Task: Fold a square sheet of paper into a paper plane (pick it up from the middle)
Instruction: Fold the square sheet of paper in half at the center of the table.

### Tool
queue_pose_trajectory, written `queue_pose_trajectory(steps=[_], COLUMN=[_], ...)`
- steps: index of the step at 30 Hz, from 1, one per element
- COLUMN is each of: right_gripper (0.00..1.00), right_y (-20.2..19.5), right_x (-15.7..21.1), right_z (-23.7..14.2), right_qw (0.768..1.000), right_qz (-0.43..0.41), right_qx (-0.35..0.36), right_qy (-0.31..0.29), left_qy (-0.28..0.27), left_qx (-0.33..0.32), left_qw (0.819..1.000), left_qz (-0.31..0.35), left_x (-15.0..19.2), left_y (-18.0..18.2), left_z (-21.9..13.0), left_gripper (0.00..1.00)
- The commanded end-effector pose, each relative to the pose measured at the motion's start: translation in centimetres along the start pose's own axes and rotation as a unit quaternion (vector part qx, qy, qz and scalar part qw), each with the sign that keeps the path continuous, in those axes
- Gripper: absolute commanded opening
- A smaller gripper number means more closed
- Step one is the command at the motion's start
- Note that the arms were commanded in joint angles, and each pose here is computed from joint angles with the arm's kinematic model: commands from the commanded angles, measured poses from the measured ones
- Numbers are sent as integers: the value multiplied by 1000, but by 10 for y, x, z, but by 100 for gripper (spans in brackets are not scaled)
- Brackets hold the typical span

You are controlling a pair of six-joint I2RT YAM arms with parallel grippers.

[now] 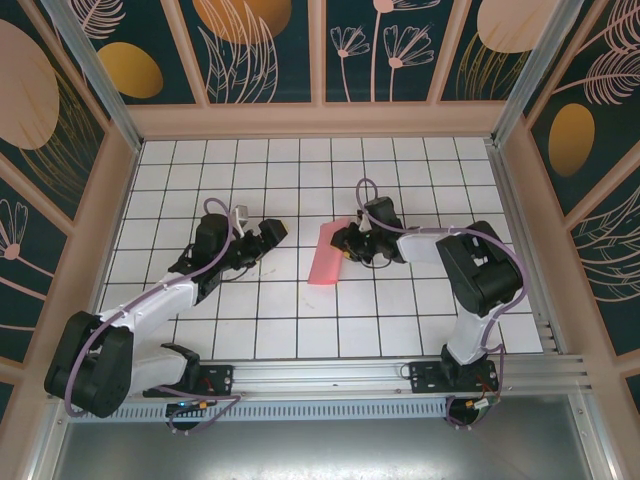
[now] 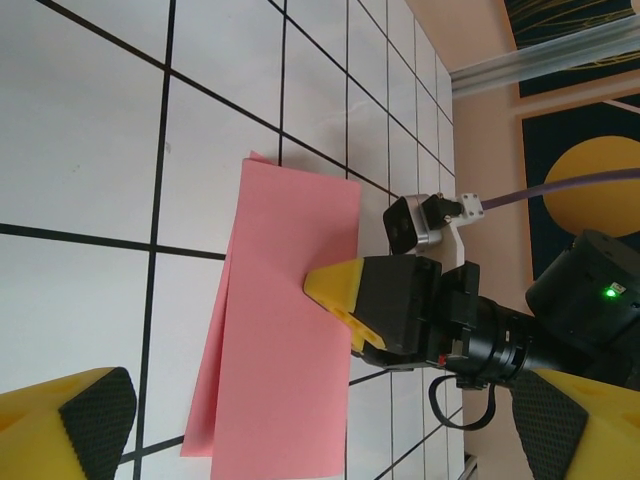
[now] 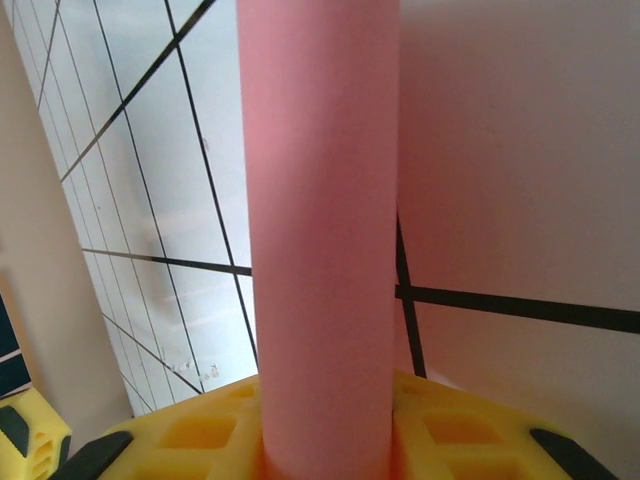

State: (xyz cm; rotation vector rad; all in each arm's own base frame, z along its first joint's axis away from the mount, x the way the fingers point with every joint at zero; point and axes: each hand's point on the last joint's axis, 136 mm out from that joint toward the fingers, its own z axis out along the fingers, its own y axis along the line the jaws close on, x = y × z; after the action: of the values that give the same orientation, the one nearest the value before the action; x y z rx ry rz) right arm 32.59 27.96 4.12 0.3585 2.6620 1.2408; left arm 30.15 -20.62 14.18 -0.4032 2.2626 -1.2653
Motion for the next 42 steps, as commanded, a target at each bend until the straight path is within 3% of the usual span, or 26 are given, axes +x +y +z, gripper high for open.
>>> queue_pose_trajectory(steps=[1,4,10,12,18,24,30,33,38,42], right_gripper=[35,44,50,50,37,36,37,40,54,56], right_y=[-5,-5,-5,-3,4,12,0,-7,-9,-13], right_x=[0,1,1,1,5,4,2,0,-7,-11], right_z=[-4,-10,-18,-22,-20,-5,5,5,-3,-10], right_qw=[1000,1000,998,998,998,996,994,994,994,994], right_qz=[-4,-13,-30,-36,-54,-85,-98,-95,-80,-55], right_qx=[11,17,39,40,20,-6,17,37,73,97], right_qy=[-16,-22,-24,-28,-13,26,46,43,13,-15], left_qy=[16,23,35,35,39,37,34,37,39,41], left_qx=[9,5,-3,0,-5,-14,-20,-21,-21,-21], left_qw=[1000,1000,999,999,999,999,999,999,999,998], left_qz=[15,19,25,27,27,27,27,27,29,30], left_x=[3,8,16,17,19,20,19,20,20,21], left_y=[-11,-14,-17,-19,-16,-11,-7,-6,-6,-6], left_z=[5,10,20,21,25,24,23,25,27,28], left_gripper=[98,97,95,95,95,95,95,95,95,95])
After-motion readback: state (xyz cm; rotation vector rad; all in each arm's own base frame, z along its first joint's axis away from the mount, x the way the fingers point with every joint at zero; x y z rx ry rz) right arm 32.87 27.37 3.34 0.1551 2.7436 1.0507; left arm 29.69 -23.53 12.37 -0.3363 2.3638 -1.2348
